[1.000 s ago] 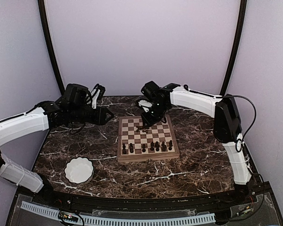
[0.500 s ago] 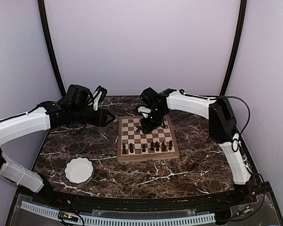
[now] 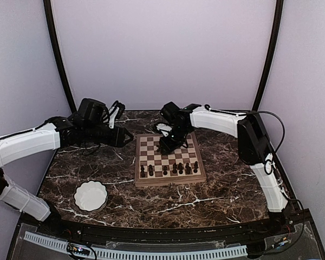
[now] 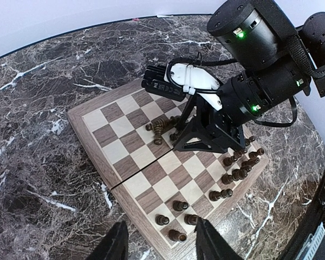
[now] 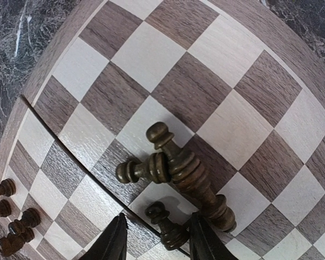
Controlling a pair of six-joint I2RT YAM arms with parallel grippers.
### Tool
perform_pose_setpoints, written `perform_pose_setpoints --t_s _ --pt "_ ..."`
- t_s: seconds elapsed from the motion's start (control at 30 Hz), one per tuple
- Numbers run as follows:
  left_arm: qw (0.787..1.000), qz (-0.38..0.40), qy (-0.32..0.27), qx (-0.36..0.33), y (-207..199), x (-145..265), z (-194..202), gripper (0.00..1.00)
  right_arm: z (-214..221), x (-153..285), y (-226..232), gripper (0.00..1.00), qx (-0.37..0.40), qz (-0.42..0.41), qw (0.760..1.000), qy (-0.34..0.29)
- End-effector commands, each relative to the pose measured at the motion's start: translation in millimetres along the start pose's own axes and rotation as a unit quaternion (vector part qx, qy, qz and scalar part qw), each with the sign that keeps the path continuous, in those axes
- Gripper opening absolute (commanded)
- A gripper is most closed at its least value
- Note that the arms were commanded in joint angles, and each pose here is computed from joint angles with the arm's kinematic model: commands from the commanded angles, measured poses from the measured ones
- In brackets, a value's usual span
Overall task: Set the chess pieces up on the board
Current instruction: Pick up the pawn from the chessboard.
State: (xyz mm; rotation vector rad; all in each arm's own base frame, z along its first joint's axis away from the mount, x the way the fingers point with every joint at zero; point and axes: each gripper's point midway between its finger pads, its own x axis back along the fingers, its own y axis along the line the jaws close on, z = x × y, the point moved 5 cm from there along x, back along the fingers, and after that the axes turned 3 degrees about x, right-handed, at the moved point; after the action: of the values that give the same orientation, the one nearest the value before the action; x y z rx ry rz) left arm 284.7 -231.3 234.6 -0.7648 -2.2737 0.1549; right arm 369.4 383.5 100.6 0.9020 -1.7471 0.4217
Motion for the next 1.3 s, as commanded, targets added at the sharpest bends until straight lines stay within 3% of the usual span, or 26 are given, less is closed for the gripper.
perform_pose_setpoints --t_s 0.0,0.37,0.63,0.8,0.9,1.07,1.27 --pt "1.000 0.007 -0.007 -0.007 -4 5 -10 0.45 10 -12 9 0.40 0.007 -0.034 0.999 0.014" --pt "1.000 0.011 -0.004 -0.008 -5 0 -11 0.45 13 -17 0 0.26 -0.002 0.007 1.000 0.024" --pt "1.000 0.003 0.000 -0.001 -2 -4 -9 0.45 30 -32 8 0.23 0.018 0.038 0.998 0.055" --pt "1.000 0.003 0.003 0.010 -1 -8 -9 0.45 37 -22 9 0.13 0.025 0.053 0.997 0.054" --pt "1.000 0.006 0.003 0.023 2 -11 -9 0.45 30 -1 13 0.10 0.028 0.053 0.998 0.025" --pt "0.995 0.036 0.002 0.090 12 -23 -13 0.45 13 57 37 0.09 0.057 -0.003 0.995 -0.078" --pt "0.973 0.163 0.029 0.162 -1 -45 -21 0.45 16 95 61 0.09 0.116 -0.034 0.983 -0.138"
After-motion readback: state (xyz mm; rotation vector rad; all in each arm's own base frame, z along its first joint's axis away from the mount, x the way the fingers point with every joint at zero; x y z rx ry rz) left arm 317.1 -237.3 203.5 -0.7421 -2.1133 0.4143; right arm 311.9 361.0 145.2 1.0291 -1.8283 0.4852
